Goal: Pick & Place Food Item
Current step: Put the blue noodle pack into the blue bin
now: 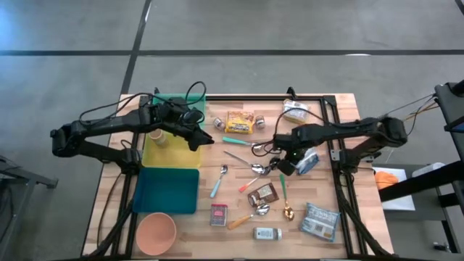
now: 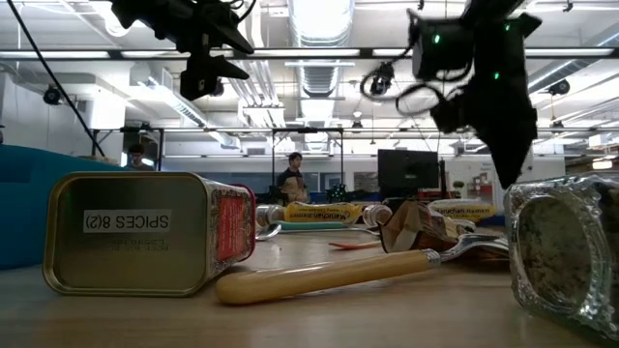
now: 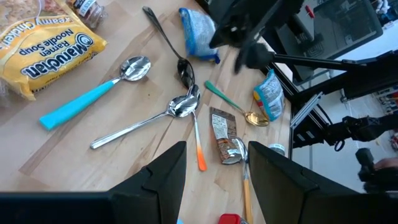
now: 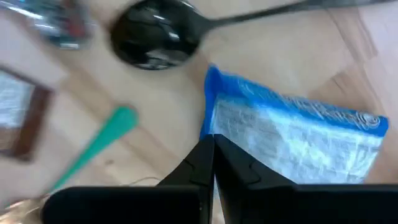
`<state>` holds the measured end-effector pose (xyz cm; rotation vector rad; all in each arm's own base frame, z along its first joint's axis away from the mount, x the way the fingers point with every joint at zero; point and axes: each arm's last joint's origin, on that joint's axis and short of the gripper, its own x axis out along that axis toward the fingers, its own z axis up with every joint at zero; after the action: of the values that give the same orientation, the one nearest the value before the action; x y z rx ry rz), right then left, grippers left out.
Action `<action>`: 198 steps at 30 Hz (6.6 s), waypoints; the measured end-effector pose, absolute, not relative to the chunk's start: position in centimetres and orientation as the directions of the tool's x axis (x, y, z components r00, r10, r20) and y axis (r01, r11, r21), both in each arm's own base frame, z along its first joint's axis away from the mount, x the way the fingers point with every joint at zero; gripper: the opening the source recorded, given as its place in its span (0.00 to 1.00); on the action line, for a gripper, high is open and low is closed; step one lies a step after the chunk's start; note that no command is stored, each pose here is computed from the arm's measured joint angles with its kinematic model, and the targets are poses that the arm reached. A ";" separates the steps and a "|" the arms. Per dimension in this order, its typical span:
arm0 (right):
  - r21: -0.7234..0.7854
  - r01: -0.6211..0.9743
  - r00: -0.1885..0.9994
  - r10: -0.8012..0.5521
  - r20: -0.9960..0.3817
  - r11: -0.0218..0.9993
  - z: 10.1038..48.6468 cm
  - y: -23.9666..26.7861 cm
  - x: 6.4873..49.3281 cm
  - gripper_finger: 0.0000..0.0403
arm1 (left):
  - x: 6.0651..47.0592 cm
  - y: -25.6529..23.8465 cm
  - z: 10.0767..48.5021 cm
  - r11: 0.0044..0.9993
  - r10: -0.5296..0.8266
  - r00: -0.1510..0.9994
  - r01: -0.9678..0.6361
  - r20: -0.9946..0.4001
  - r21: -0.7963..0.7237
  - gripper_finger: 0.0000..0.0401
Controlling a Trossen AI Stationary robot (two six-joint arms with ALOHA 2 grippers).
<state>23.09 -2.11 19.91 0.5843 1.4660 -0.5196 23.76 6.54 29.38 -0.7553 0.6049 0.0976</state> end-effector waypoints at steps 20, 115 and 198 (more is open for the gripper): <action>0.114 0.538 0.160 0.032 -0.987 0.835 20.7 -0.9 23.6 0.07 | 23.8 6.5 29.4 0.736 -0.127 0.828 -0.290 -0.546 -0.611 0.44; 0.325 0.206 0.497 0.187 -0.847 0.923 25.7 0.2 22.7 0.02 | 24.2 6.0 29.8 0.773 -0.141 0.853 -0.222 -0.502 -0.594 0.44; 0.485 -0.305 0.874 0.443 -0.199 0.819 33.8 1.5 27.3 0.02 | 37.5 -0.6 30.6 0.855 -0.439 0.880 0.346 -0.183 -0.387 0.55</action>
<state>27.30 1.47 33.76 0.4599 0.3123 0.4057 37.48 -0.62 30.64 -0.3538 0.2708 -0.4180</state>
